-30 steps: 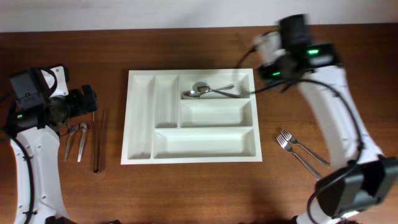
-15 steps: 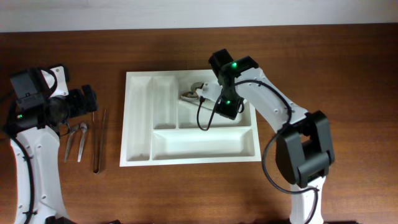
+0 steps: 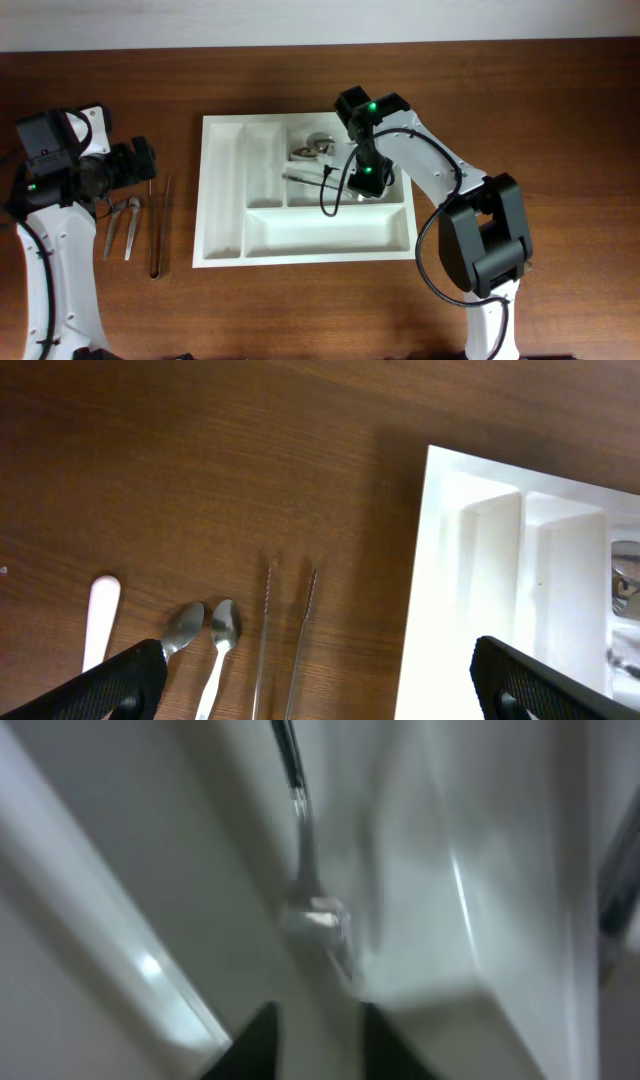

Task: Pack container
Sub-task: 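Carry the fork into the tray's middle compartment and release it, then lower the right gripper onto the next fork and grasp it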

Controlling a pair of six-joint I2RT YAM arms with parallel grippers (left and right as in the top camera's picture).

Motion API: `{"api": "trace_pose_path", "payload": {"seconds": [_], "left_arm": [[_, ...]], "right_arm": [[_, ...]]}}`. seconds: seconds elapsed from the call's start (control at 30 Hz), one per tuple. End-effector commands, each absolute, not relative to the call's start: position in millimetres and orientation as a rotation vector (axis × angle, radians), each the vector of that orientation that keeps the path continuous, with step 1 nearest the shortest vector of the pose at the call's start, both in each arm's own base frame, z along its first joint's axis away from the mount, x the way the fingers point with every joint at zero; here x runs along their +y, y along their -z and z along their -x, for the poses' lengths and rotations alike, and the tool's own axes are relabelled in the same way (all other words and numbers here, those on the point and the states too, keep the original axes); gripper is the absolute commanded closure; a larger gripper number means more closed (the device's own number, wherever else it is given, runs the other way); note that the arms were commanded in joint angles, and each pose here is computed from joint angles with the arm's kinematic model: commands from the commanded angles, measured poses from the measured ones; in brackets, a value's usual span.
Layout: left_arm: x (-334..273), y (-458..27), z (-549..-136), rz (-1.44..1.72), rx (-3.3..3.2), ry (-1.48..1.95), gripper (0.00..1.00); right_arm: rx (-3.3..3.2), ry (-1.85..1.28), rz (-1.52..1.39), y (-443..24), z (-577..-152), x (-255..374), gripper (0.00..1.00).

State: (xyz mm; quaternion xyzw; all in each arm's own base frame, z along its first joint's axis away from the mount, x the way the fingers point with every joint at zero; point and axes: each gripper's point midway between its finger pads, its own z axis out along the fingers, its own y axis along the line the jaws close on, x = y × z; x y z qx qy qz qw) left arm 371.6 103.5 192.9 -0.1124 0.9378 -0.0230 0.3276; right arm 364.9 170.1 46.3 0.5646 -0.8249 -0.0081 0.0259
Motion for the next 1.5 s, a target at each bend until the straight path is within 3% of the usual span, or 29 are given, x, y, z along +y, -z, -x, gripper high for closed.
{"api": "trace_pose_path", "payload": {"seconds": [0.0, 0.13, 0.27, 0.43, 0.53, 0.63, 0.8, 0.93, 1.2, 1.47], "left_arm": [[104.6, -199.4, -374.9, 0.271, 2.440, 0.063, 0.01], [104.6, -199.4, -374.9, 0.271, 2.440, 0.063, 0.01], [104.6, -199.4, -374.9, 0.271, 2.440, 0.063, 0.01], [104.6, -199.4, -374.9, 0.271, 2.440, 0.063, 0.01], [104.6, -199.4, -374.9, 0.272, 2.439, 0.063, 0.01], [104.6, -199.4, -374.9, 0.271, 2.440, 0.063, 0.01], [104.6, -199.4, -374.9, 0.271, 2.440, 0.063, 0.01], [104.6, -199.4, -374.9, 0.271, 2.440, 0.063, 0.01], [104.6, -199.4, -374.9, 0.271, 2.440, 0.063, 0.01], [104.6, -199.4, -374.9, 0.271, 2.440, 0.063, 0.01]], "right_arm": [[-2.585, -0.154, -1.638, -47.0, -377.2, 136.7, 0.60], [-2.680, -0.213, -1.519, -64.0, -382.7, 122.0, 0.64], [-2.795, -0.362, -1.491, -114.9, -394.6, 101.8, 0.64], [-3.026, -0.488, -1.460, -193.5, -401.2, 77.4, 0.52], [-3.159, -0.475, -1.407, -226.9, -397.0, 60.0, 0.51], [-3.356, -0.392, -1.100, -243.3, -394.9, 29.1, 0.51], [-3.448, -0.028, -0.312, -214.9, -374.6, -14.9, 0.51], [-3.273, 0.027, -0.024, -169.4, -339.8, -44.0, 0.52], [-3.041, 0.106, 0.029, -95.0, -282.3, -41.2, 0.52], [-3.061, -0.093, -0.143, -45.1, -278.3, -63.3, 0.52]]}}
